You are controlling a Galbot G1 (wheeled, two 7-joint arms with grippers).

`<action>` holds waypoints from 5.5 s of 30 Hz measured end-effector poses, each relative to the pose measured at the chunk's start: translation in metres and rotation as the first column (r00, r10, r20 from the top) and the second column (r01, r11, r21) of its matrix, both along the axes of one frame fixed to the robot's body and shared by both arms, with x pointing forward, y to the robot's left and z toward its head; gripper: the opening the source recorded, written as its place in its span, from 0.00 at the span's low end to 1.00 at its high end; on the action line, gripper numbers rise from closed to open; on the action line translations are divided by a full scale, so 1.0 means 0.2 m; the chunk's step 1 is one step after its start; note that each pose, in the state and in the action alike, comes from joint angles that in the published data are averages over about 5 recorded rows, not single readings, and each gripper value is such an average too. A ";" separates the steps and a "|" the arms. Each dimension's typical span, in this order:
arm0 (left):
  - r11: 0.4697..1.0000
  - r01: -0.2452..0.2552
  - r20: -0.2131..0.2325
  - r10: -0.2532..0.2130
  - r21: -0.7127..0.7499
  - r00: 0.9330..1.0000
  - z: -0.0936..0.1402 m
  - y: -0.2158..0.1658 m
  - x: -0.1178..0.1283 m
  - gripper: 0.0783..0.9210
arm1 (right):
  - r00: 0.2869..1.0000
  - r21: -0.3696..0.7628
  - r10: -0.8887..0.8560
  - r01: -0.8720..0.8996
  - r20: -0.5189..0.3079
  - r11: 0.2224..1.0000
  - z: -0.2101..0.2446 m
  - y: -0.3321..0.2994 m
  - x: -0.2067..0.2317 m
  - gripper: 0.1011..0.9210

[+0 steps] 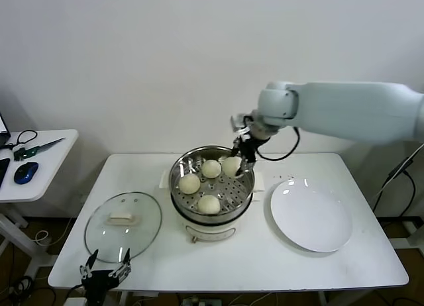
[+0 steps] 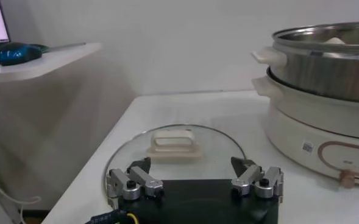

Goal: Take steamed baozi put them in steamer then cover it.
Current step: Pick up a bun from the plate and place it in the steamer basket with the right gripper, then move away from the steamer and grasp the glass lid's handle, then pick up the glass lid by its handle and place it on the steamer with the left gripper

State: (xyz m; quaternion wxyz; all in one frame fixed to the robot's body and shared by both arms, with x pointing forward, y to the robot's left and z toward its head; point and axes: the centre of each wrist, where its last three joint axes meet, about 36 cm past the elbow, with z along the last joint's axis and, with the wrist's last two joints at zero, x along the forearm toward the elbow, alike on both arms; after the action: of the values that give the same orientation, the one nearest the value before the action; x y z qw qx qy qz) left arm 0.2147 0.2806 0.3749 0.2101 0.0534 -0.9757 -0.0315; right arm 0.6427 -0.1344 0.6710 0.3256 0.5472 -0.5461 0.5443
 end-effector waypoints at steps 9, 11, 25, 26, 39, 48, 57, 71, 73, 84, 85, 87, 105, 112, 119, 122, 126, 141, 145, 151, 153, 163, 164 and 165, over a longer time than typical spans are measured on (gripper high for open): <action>1.000 0.000 -0.003 0.000 0.000 1.000 -0.01 0.01 0.00 0.88 | 1.000 -0.040 -0.007 0.007 -0.006 0.999 -0.24 0.06 0.02 0.65; 1.000 0.000 -0.002 0.000 0.000 1.000 -0.01 0.01 0.00 0.88 | 1.000 -0.047 -0.007 0.007 -0.005 0.999 -0.29 0.07 0.03 0.65; 1.000 -0.002 -0.004 0.002 0.003 1.000 -0.01 0.02 0.01 0.88 | 1.000 -0.076 -0.006 0.007 0.008 0.997 -0.39 0.07 0.06 0.67; 1.000 -0.002 -0.004 0.002 0.003 1.000 -0.01 0.02 0.01 0.88 | 1.000 -0.074 -0.004 0.005 0.007 0.997 -0.39 0.07 0.06 0.69; 1.000 -0.004 -0.008 0.004 -0.007 1.000 0.02 0.02 0.01 0.88 | 0.999 0.085 -0.043 0.043 -0.006 0.995 -0.16 -0.01 0.09 0.88; 1.000 -0.006 -0.003 0.006 -0.004 1.000 0.03 0.03 0.04 0.88 | 0.958 0.436 -0.274 0.211 0.088 0.875 0.01 -0.20 0.06 0.88; 1.000 0.018 0.036 -0.019 0.018 0.999 0.03 0.06 0.11 0.88 | 0.791 0.741 -0.599 0.327 0.125 0.586 -0.12 -0.64 -0.08 0.88; 0.996 0.028 0.146 -0.040 0.080 0.989 0.01 0.10 0.20 0.88 | 0.523 0.919 -0.851 0.310 0.050 0.245 -0.66 -1.27 -0.54 0.88; 0.995 0.028 0.159 -0.043 0.100 0.986 0.00 0.10 0.21 0.88 | 0.485 0.932 -0.874 0.306 0.025 0.196 -0.77 -1.35 -0.63 0.88; 0.943 0.019 0.217 -0.096 0.332 0.971 -0.08 0.17 0.23 0.88 | 0.308 0.925 -0.945 0.378 -0.108 0.018 -1.48 -1.51 -1.27 0.88; 0.929 0.018 0.221 -0.106 0.371 0.970 -0.09 0.19 0.23 0.88 | 0.294 0.924 -0.949 0.383 -0.115 0.007 -1.52 -1.50 -1.32 0.88; 0.888 0.011 0.224 -0.128 0.460 0.966 -0.11 0.21 0.23 0.88 | 0.269 0.921 -0.955 0.389 -0.128 -0.014 -1.60 -1.49 -1.41 0.88; 0.253 0.051 0.033 -0.318 0.966 0.948 -0.52 0.34 0.31 0.88 | 0.171 0.895 -0.956 0.421 -0.237 -0.147 -1.96 -1.21 -1.88 0.88; 0.122 0.072 -0.025 -0.349 0.990 0.937 -0.63 0.34 0.39 0.88 | 0.156 0.889 -0.954 0.425 -0.256 -0.170 -1.99 -1.14 -1.96 0.88; 0.039 0.095 -0.075 -0.354 0.995 0.932 -0.71 0.34 0.49 0.88 | 0.144 0.890 -0.953 0.415 -0.268 -0.188 -1.98 -1.10 -2.00 0.88; 0.014 0.103 -0.092 -0.349 0.995 0.933 -0.73 0.34 0.53 0.88 | 0.140 0.891 -0.952 0.410 -0.272 -0.194 -1.98 -1.09 -2.02 0.88; -0.010 0.108 -0.105 -0.344 0.994 0.933 -0.75 0.34 0.58 0.88 | 0.138 0.892 -0.951 0.405 -0.276 -0.200 -1.97 -1.07 -2.04 0.88; -0.062 0.125 -0.139 -0.334 0.990 0.932 -0.78 0.38 0.64 0.58 | 0.139 0.891 -0.946 0.399 -0.292 -0.216 -1.97 -1.02 -2.06 0.88; -0.069 0.131 -0.146 -0.334 0.989 0.931 -0.79 0.38 0.64 0.45 | 0.139 0.891 -0.945 0.398 -0.295 -0.220 -1.98 -1.01 -2.05 0.88; -0.069 0.135 -0.151 -0.335 0.988 0.930 -0.80 0.38 0.63 0.24 | 0.140 0.893 -0.945 0.393 -0.295 -0.221 -1.97 -1.00 -2.05 0.88; -0.066 0.135 -0.149 -0.337 0.989 0.929 -0.80 0.38 0.63 0.17 | 0.139 0.894 -0.946 0.391 -0.294 -0.220 -1.97 -1.00 -2.05 0.88; -0.023 0.091 -0.093 -0.340 0.996 0.936 -0.68 0.38 0.63 0.06 | 0.141 0.898 -0.946 0.379 -0.293 -0.222 -1.94 -1.00 -2.03 0.88; -0.017 0.084 -0.085 -0.338 0.996 0.937 -0.66 0.38 0.64 0.06 | 0.141 0.899 -0.946 0.378 -0.293 -0.222 -1.93 -1.00 -2.03 0.88; -0.010 0.078 -0.077 -0.337 0.997 0.938 -0.63 0.39 0.64 0.06 | 0.141 0.900 -0.946 0.376 -0.292 -0.221 -1.93 -1.00 -2.03 0.88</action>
State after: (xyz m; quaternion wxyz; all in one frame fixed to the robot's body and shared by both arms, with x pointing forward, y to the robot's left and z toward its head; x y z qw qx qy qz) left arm 0.3426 0.3578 0.2480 0.0141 0.0409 -0.6859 -0.7264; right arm 0.2375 -0.3342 0.2848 0.0729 -0.0046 -0.9972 -0.0146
